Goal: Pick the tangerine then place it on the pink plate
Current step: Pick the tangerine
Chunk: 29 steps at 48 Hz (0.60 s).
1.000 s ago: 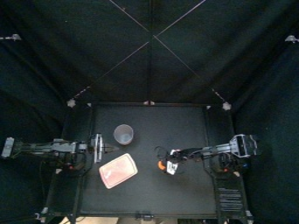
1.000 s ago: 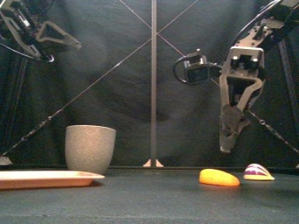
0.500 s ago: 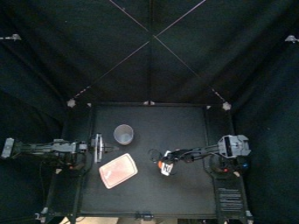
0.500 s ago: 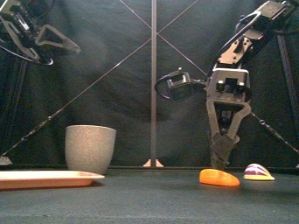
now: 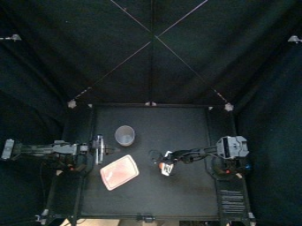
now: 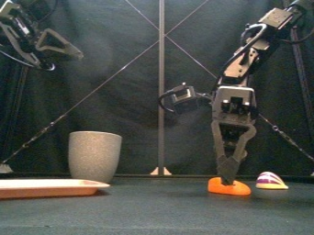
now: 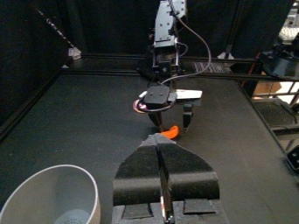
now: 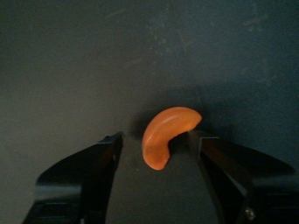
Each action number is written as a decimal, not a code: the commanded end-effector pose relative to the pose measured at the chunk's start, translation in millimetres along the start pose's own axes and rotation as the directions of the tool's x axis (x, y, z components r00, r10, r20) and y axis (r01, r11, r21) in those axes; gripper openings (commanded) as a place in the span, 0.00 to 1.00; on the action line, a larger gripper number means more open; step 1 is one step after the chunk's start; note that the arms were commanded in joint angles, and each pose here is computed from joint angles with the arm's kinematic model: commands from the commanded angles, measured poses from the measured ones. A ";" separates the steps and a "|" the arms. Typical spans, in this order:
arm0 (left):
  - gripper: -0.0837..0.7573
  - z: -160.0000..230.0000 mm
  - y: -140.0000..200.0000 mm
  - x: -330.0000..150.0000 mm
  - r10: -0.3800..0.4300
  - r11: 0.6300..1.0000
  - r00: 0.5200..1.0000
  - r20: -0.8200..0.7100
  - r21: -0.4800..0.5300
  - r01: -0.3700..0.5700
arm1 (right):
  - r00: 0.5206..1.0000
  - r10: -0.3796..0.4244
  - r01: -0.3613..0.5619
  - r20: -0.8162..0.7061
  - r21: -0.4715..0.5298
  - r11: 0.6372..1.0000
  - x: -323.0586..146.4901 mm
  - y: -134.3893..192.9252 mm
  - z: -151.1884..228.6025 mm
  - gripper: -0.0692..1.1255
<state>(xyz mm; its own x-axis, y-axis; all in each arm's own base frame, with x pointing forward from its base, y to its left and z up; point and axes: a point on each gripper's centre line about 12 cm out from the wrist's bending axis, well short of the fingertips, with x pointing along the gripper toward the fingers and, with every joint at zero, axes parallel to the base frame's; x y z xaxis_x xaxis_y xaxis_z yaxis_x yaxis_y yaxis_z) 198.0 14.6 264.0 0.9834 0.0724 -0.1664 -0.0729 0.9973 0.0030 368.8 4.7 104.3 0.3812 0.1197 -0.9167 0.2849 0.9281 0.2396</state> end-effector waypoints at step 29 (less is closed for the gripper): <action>0.20 2.7 0.6 0.9 0.003 1.000 1.000 0.009 -0.007 -0.003 | 0.999 0.008 -0.008 0.035 -0.006 1.000 -7.2 2.0 10.4 0.56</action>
<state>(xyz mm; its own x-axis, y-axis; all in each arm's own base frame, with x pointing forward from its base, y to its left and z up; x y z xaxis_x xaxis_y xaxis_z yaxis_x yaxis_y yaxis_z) 197.3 14.6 260.8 0.9821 0.0724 -0.1740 -0.0738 0.9973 -0.0015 368.9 3.0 101.8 0.3746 0.1179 -0.9197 0.2870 0.9284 0.2359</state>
